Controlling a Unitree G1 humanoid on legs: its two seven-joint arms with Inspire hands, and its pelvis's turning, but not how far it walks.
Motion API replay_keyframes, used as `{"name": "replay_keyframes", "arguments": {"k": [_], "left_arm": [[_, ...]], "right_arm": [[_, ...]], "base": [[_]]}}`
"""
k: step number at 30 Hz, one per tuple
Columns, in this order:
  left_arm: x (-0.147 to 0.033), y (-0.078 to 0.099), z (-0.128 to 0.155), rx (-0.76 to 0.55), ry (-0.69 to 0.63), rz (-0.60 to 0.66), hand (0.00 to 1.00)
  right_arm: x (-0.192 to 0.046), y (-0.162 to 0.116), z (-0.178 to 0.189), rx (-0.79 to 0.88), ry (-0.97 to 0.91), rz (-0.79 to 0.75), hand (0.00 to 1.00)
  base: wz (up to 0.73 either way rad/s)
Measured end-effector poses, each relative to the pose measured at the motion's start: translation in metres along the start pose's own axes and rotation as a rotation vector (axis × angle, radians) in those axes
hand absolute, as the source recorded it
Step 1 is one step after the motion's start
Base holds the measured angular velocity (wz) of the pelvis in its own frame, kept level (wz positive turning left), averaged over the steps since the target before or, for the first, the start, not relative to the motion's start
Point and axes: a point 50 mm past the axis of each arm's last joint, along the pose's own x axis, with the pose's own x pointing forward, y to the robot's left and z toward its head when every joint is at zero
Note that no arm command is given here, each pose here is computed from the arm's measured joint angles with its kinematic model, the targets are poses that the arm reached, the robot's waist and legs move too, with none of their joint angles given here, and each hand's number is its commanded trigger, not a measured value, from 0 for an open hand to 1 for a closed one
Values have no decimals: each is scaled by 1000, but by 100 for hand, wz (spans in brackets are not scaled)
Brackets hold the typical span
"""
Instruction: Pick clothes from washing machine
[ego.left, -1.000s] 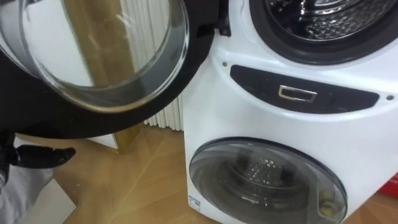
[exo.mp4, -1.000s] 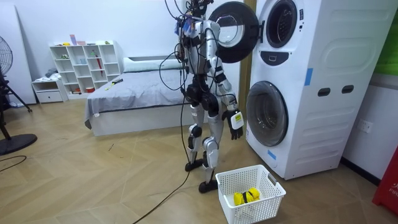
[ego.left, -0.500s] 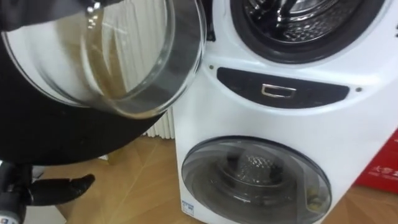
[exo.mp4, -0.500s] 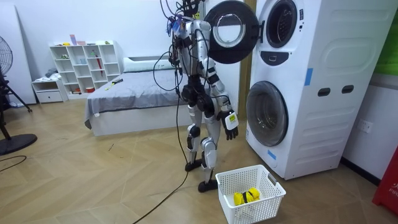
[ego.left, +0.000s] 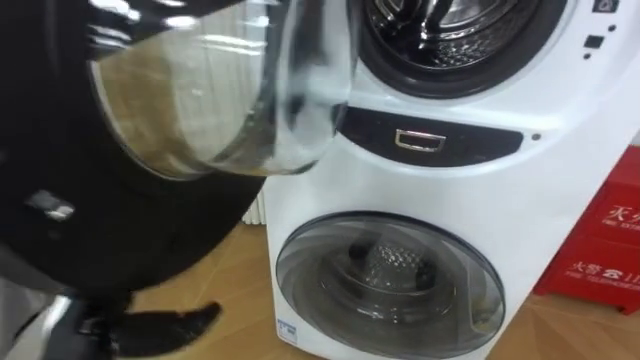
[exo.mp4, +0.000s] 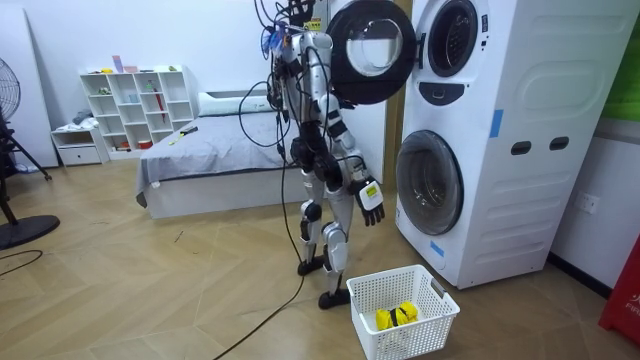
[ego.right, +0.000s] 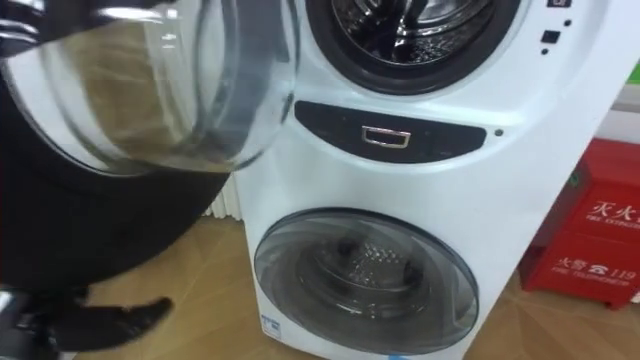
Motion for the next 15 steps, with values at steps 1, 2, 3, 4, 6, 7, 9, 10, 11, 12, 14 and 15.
{"name": "replay_keyframes", "arguments": {"k": [1,2,3,4,6,7,9,10,11,12,14,15], "left_arm": [[0,-4,-1,0,6,-28,0],[1,-14,-3,-6,11,-94,0],[2,-20,-3,-9,1,-130,0],[2,-22,-2,-8,-2,-149,0],[2,-25,-3,-7,-14,-186,0],[2,-26,-2,-6,-18,-195,0],[2,-29,-2,-4,-28,-233,0],[2,-30,-2,-4,-34,-244,0],[2,-32,-1,-12,-41,-264,0],[2,-35,-2,-21,-49,-284,0],[2,-38,-3,-28,-49,-314,0],[2,-40,-5,-32,-43,-331,0]], "right_arm": [[0,1,0,7,-7,2,0],[0,2,1,27,-14,8,0],[1,3,2,46,-21,11,0],[1,3,3,56,-26,11,0],[1,3,5,69,-48,12,0],[1,3,6,69,-51,12,0],[1,3,6,75,-56,16,0],[1,4,7,81,-60,19,0],[1,7,9,96,-70,28,0],[2,10,11,102,-85,36,0],[2,13,15,104,-109,44,0],[2,15,16,107,-118,49,0]], "base": [[-17],[-12],[-13],[-16],[-20],[-21],[-19],[-12],[-7],[-4],[-6],[-11]]}}
